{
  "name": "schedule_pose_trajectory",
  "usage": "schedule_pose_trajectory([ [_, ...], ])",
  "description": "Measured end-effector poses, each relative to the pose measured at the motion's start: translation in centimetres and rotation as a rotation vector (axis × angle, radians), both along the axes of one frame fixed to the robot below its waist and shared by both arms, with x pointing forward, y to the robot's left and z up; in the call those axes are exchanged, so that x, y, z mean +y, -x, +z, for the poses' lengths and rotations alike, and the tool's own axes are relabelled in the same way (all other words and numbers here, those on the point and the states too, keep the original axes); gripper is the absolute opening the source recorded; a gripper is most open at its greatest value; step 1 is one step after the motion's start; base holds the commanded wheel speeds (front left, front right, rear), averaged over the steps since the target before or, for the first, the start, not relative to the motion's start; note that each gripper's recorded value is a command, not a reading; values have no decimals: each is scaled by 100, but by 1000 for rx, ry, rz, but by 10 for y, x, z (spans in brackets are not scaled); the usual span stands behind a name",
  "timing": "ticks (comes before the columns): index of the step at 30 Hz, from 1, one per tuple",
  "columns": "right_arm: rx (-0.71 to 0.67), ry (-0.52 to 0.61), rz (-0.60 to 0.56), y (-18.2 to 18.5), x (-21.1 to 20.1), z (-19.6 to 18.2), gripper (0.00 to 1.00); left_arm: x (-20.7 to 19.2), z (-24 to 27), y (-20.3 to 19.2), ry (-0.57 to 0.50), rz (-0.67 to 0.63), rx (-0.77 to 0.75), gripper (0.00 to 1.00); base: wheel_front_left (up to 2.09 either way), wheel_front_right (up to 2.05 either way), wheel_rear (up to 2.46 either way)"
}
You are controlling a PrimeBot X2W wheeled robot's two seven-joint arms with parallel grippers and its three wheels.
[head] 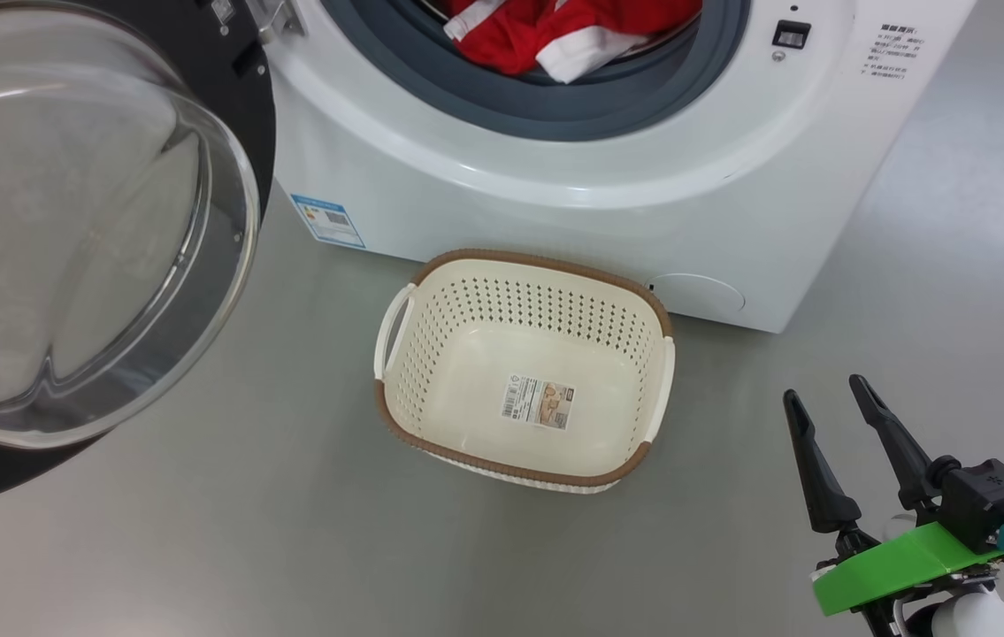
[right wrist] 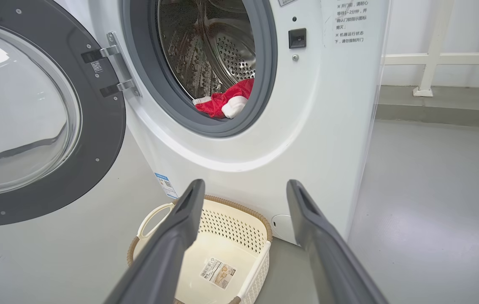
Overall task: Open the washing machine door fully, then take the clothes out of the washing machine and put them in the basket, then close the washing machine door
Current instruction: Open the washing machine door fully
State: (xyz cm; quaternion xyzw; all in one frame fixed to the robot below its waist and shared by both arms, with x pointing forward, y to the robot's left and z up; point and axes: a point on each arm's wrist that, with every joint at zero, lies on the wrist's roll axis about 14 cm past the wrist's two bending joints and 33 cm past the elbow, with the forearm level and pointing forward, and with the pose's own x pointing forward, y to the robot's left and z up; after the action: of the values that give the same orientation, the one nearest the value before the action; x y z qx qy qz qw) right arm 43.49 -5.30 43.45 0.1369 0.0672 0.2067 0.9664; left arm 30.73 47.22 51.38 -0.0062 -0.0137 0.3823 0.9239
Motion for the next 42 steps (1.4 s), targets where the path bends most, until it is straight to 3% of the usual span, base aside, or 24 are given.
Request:
schedule_pose_trajectory([
  [9,-31,3,-8,6,-3,14,100,-32,-9,5,26,-87,-17,0,0,0,0],
  [11,-34,4,-13,9,-5,16,100,-39,-11,8,30,-103,-20,7,0,0,0],
  [15,-52,-1,-26,10,-8,24,100,-59,-13,6,29,-156,-21,33,0,0,0],
  [16,-55,-2,-31,11,-9,25,100,-65,-14,5,31,-171,-24,45,0,0,0],
  [17,-58,-2,-36,11,-11,27,100,-71,-14,3,35,-185,-33,74,0,0,0],
  [18,-61,-3,-41,12,-12,28,100,-79,-14,0,36,-207,-38,74,0,0,0],
  [19,-61,-4,-47,14,-14,29,100,-87,-14,-4,38,-232,-38,95,0,0,0],
  [20,-57,-3,-55,16,-17,28,100,-95,-16,-6,39,-256,-36,100,0,0,0],
  [42,-71,17,-299,33,-99,35,100,-230,-1,-71,35,-707,-97,100,0,0,0],
])
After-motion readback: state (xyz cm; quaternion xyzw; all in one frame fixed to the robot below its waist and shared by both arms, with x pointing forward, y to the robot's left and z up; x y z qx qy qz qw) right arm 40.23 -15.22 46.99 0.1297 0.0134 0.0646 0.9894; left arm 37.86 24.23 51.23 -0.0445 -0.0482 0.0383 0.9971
